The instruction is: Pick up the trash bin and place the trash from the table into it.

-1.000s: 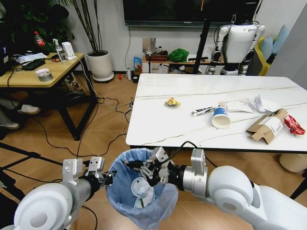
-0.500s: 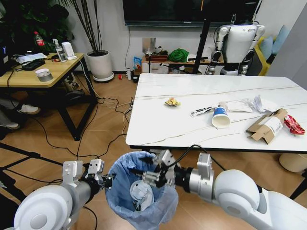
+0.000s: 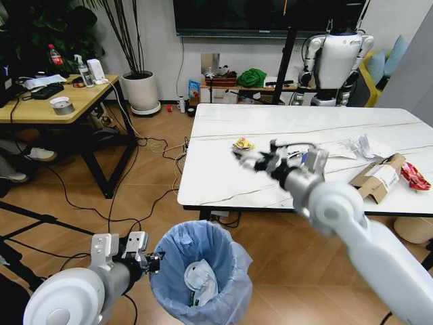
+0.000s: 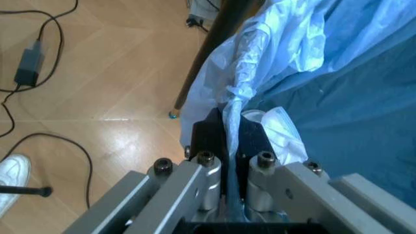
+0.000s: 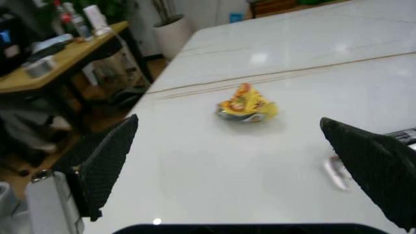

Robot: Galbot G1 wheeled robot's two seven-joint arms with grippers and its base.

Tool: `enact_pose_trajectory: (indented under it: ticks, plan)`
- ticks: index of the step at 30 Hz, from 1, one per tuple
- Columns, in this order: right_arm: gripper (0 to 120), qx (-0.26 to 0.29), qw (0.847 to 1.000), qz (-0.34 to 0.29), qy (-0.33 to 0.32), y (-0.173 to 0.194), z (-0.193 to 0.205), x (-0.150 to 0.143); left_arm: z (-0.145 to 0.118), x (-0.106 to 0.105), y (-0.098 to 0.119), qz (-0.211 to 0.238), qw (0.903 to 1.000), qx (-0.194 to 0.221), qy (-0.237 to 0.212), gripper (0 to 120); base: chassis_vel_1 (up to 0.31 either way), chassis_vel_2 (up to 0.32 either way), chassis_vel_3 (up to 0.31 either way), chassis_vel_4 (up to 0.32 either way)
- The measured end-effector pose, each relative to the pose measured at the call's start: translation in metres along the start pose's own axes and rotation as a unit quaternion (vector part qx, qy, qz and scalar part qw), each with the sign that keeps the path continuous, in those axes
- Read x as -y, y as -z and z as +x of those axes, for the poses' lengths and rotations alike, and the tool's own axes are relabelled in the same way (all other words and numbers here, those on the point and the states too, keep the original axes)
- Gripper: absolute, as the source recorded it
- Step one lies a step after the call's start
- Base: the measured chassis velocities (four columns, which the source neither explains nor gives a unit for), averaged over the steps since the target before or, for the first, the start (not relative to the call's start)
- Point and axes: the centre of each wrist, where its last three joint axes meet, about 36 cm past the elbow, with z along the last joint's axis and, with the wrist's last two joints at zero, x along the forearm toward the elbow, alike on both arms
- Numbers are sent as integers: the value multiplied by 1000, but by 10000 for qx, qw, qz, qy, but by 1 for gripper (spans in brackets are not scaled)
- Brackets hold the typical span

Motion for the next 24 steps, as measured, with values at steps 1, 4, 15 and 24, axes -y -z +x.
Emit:
enact_pose_trajectory:
  ticks: [1, 4, 15, 24]
  plan:
    - [100, -40, 9998, -63, -171, -1, -11, 0, 0, 0, 0, -9, 10000, -2, 2, 0, 0, 0, 0, 0]
    - [100, -142, 9987, -260, -418, -3, -32, -5, 0, 0, 0, -11, 10000, -7, -7, 0, 0, 0, 0, 0]
    - [100, -393, 9861, -1237, -1037, -5, -105, -20, 0, 1, 2, -18, 10000, 5, -75, 0, 0, 0, 0, 0]
    - [100, -280, 9843, -1294, -1169, 1, -120, -6, 1, 1, 3, -19, 10000, 10, -90, 0, 0, 0, 0, 0]
